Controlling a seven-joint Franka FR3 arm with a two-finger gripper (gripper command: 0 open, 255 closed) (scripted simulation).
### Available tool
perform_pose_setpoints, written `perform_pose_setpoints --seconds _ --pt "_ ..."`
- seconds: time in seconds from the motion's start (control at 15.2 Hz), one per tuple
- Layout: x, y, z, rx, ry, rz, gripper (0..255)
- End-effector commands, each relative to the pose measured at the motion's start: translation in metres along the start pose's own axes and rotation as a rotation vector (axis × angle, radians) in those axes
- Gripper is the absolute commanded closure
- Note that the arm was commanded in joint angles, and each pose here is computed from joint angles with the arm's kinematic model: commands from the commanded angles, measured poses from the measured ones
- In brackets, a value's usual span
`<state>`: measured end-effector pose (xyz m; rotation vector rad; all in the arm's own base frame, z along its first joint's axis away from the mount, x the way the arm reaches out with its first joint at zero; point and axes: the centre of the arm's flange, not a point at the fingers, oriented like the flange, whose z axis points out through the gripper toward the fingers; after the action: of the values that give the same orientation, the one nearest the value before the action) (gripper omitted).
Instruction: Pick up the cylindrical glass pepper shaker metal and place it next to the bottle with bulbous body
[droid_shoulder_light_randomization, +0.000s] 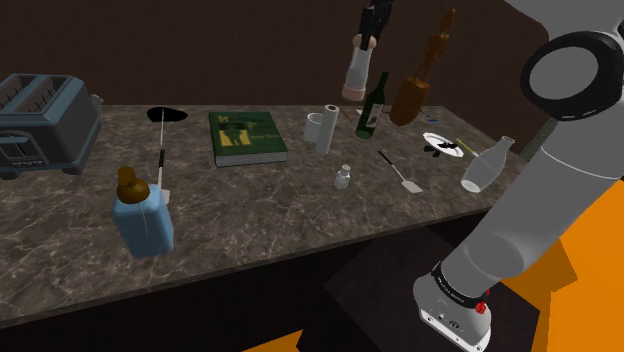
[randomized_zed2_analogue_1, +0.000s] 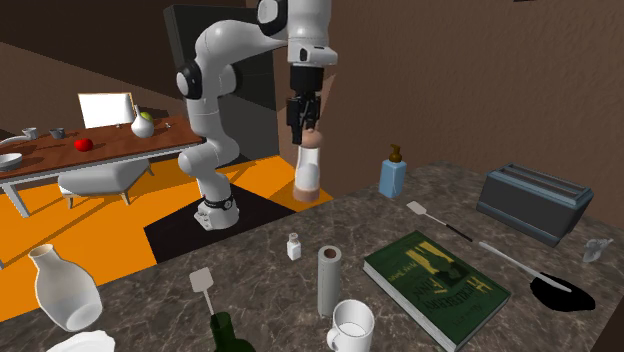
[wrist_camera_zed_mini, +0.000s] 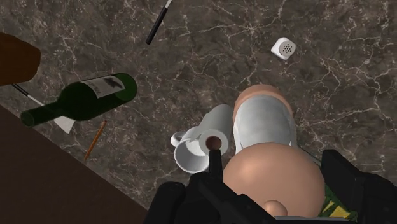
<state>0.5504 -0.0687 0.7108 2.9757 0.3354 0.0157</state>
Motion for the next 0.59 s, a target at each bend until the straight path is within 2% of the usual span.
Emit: perform_pose_setpoints --seconds 0.0,0.53 --pt "0.000 0.001 -0.008 0.000 0.000 0.000 255" --pt "-0.084 0.064 0.001 0.000 0.000 0.000 255"
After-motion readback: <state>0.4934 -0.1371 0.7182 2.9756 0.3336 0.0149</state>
